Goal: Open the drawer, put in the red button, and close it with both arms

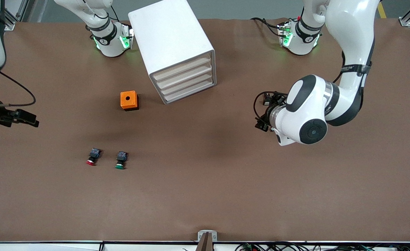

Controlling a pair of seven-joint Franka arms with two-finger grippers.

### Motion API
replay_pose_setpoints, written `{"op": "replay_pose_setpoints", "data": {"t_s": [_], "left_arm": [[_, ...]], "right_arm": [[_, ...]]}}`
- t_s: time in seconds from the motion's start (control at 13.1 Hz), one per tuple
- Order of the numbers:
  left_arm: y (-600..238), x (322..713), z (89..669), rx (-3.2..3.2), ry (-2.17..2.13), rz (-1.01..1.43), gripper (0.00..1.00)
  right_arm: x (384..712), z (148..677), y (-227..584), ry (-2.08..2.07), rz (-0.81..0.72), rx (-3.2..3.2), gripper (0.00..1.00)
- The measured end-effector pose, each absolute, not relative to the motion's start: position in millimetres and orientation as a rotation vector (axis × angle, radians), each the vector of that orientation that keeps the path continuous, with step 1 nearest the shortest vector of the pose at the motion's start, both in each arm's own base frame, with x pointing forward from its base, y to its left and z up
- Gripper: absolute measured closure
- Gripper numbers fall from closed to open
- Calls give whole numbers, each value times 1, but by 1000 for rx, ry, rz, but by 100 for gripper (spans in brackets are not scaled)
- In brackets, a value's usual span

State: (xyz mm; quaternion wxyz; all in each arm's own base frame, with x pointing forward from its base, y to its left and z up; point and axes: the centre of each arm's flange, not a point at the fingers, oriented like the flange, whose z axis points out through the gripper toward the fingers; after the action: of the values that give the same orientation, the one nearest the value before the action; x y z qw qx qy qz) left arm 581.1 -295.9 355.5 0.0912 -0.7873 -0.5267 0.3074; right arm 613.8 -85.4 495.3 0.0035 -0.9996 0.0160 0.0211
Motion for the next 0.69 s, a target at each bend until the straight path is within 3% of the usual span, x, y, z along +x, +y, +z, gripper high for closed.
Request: {"op": "replay_pose_setpoints", "data": {"t_s": [0.31, 0.69], "left_arm": [[-332, 567, 309, -2000, -1759, 1121, 0], [-376, 547, 254, -1569, -1864, 1354, 0]], "right_arm": [[629, 433, -75, 302, 64, -3124, 0], [617, 344, -46, 479, -26, -3103, 0]]}}
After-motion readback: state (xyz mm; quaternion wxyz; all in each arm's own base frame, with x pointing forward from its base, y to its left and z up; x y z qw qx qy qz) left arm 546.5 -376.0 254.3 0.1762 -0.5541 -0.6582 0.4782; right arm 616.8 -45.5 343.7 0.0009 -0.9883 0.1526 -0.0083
